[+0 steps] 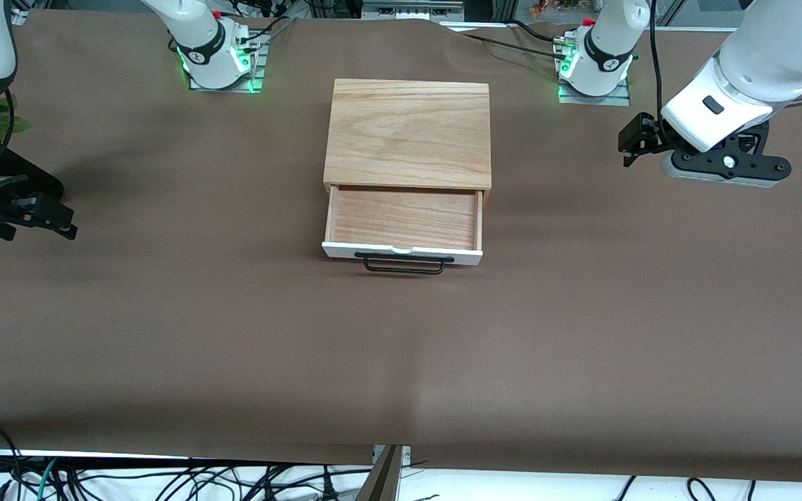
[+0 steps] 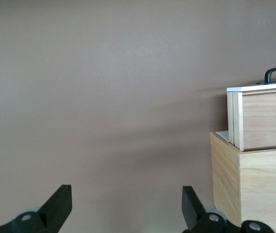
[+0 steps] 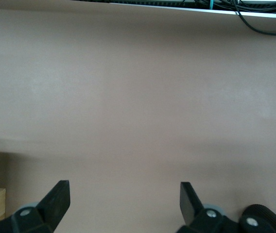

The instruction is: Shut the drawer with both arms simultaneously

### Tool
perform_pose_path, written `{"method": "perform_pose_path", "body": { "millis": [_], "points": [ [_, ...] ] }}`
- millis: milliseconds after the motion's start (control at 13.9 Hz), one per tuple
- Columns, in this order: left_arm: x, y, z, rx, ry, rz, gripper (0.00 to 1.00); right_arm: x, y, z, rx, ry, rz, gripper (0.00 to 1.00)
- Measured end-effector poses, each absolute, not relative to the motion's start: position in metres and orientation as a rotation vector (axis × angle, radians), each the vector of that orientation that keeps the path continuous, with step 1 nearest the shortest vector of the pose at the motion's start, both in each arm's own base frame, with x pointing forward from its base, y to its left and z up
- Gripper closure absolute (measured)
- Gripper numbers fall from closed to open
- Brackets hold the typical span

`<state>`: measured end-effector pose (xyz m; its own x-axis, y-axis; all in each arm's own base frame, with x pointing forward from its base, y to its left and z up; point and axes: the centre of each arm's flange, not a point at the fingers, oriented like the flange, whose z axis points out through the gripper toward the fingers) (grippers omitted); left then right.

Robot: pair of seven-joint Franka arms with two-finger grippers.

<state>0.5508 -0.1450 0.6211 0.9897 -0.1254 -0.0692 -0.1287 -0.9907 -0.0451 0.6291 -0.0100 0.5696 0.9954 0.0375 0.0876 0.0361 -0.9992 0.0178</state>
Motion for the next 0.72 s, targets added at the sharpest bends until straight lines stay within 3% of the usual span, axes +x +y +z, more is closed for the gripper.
{"method": "perform_pose_path", "body": {
  "millis": [721],
  "points": [
    [0.5514,-0.1424,0.6211,-3.085,0.190,0.103,0.00,0.6292,-0.0040,0.5696,3.122,0.072,0.138,0.00]
  ]
}}
